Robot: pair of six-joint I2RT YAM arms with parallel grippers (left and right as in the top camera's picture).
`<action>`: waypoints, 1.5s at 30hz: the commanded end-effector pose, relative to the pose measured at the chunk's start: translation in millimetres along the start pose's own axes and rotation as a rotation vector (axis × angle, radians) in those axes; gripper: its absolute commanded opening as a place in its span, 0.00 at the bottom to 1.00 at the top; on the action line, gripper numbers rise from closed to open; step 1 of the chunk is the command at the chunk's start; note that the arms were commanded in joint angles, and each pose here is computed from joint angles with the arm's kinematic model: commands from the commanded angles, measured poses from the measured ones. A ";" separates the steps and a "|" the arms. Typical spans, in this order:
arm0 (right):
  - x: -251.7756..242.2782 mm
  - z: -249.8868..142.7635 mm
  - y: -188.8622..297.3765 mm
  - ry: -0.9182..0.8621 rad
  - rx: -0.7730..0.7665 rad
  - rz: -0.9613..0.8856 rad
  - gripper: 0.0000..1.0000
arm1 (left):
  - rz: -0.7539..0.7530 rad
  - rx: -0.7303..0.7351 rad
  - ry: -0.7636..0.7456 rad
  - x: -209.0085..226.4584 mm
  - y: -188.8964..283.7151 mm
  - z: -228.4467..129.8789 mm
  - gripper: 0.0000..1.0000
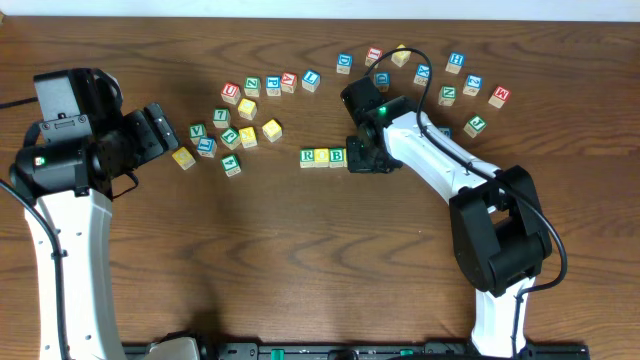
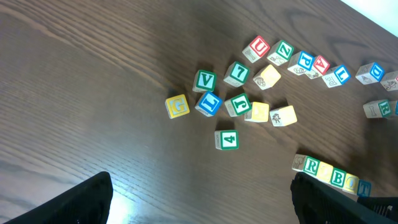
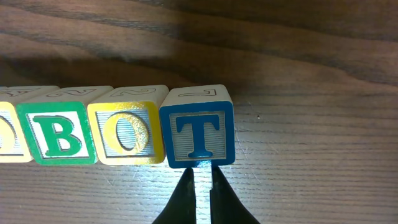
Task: Spell out ROBOT
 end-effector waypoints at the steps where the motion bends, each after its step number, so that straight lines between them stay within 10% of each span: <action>1: 0.3 -3.1 -5.4 -0.006 0.005 -0.022 0.04 | 0.012 -0.001 0.015 1.8 -0.6 1.7 0.91; 24: -7.4 16.2 56.3 -0.024 -0.165 0.032 0.02 | 0.012 -0.001 0.015 1.8 -0.6 1.7 0.91; 45: -6.1 42.8 2.6 -0.056 -0.199 0.087 0.04 | -0.005 -0.039 0.018 -1.0 -0.5 8.8 0.90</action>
Point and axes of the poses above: each gripper's point midway between its finger pads, its own y axis back along the fingers, its own x axis along the line the jaws close on, z = x × y, the point moved 6 cm from there along y, back along the fingers, and after that the axes turned 2 degrees about y, right-handed, at the moved point
